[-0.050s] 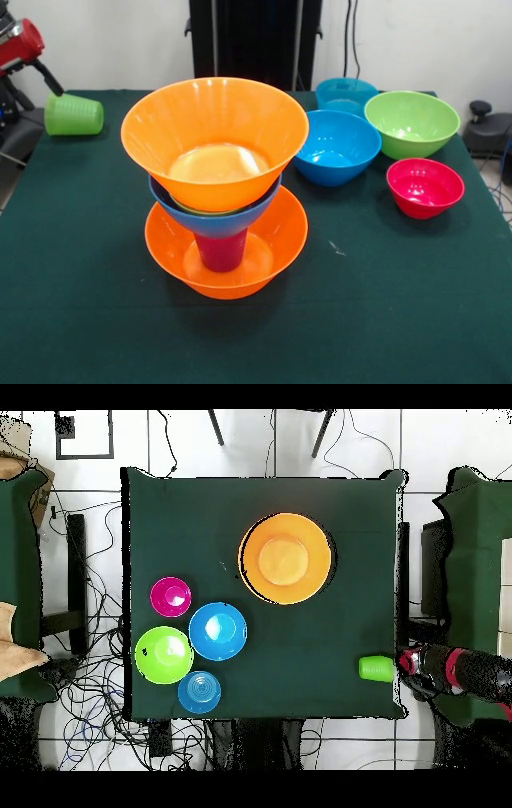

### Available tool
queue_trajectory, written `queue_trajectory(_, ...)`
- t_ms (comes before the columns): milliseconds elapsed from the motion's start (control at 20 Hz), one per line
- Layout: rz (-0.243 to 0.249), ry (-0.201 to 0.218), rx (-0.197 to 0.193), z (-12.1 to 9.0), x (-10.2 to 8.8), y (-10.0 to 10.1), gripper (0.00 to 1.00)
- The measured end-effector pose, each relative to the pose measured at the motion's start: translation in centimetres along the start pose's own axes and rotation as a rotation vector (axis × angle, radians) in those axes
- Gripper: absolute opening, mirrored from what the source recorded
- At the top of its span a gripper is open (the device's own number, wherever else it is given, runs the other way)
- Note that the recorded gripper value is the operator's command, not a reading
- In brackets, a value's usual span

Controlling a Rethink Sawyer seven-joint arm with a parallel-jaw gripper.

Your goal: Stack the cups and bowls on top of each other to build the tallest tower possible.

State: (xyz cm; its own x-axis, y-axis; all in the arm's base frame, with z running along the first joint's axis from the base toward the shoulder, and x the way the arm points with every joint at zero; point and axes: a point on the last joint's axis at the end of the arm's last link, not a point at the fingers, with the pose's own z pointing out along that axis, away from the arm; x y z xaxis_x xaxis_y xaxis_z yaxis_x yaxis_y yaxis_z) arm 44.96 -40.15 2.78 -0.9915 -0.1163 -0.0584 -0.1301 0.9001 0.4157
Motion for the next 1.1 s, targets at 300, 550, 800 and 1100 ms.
queue_trajectory(300,-0.008,-0.021,0.011,0.6,-0.1,0.4,1.0)
queue_trajectory(550,-0.019,-0.026,0.01,1.6,0.2,1.3,1.0)
queue_trajectory(800,-0.031,-0.026,0.005,2.7,0.4,2.5,1.0)
queue_trajectory(1100,-0.047,-0.02,-0.003,3.6,0.5,3.7,1.0)
